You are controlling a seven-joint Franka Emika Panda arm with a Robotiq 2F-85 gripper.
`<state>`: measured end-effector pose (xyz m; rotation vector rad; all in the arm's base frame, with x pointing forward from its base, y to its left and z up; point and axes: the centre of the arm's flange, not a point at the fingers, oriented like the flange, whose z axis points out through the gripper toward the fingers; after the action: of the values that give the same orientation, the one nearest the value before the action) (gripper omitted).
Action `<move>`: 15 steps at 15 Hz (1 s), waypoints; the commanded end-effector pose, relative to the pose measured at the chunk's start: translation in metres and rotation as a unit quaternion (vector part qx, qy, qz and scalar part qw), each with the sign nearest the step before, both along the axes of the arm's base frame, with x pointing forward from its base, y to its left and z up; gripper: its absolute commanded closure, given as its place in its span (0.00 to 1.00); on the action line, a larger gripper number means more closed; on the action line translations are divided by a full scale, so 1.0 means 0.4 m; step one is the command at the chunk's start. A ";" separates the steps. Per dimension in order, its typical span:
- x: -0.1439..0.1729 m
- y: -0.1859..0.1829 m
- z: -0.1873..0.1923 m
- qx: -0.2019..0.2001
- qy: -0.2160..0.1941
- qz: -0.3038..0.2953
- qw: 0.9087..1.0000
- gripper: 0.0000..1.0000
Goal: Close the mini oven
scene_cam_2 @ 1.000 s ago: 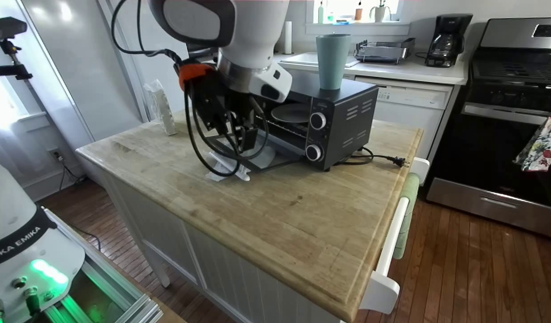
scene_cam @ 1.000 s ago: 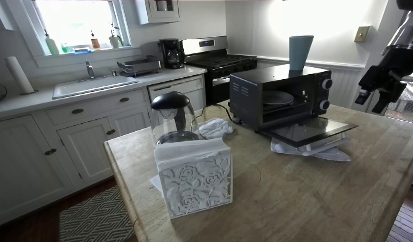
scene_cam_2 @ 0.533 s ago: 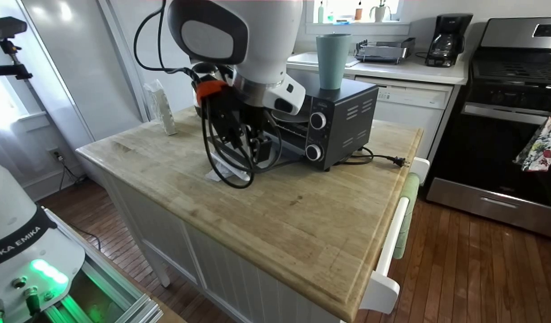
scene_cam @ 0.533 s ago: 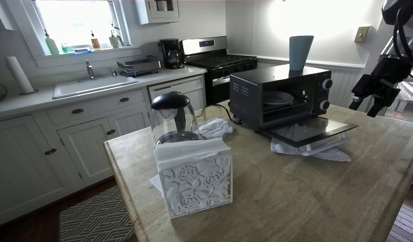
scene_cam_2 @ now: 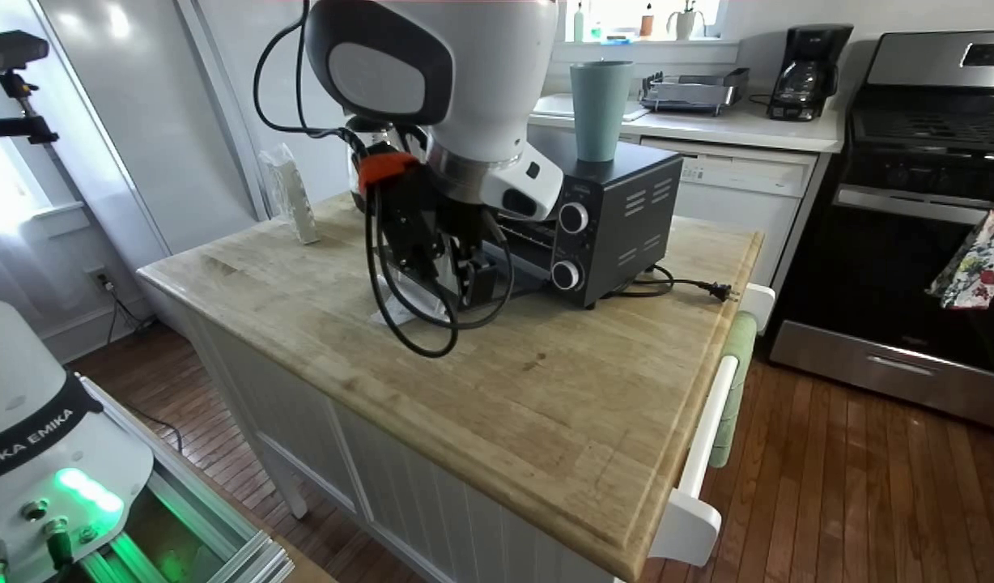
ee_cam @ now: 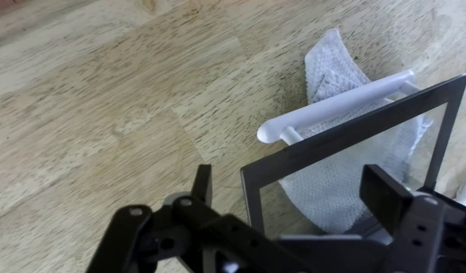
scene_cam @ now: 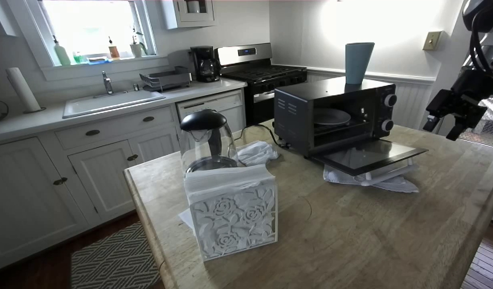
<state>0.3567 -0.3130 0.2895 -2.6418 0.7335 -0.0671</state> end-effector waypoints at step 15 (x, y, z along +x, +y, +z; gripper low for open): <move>0.038 -0.165 -0.196 0.108 0.017 -0.062 0.992 0.98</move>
<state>0.3571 -0.3655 0.2293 -2.4703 0.8975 0.0251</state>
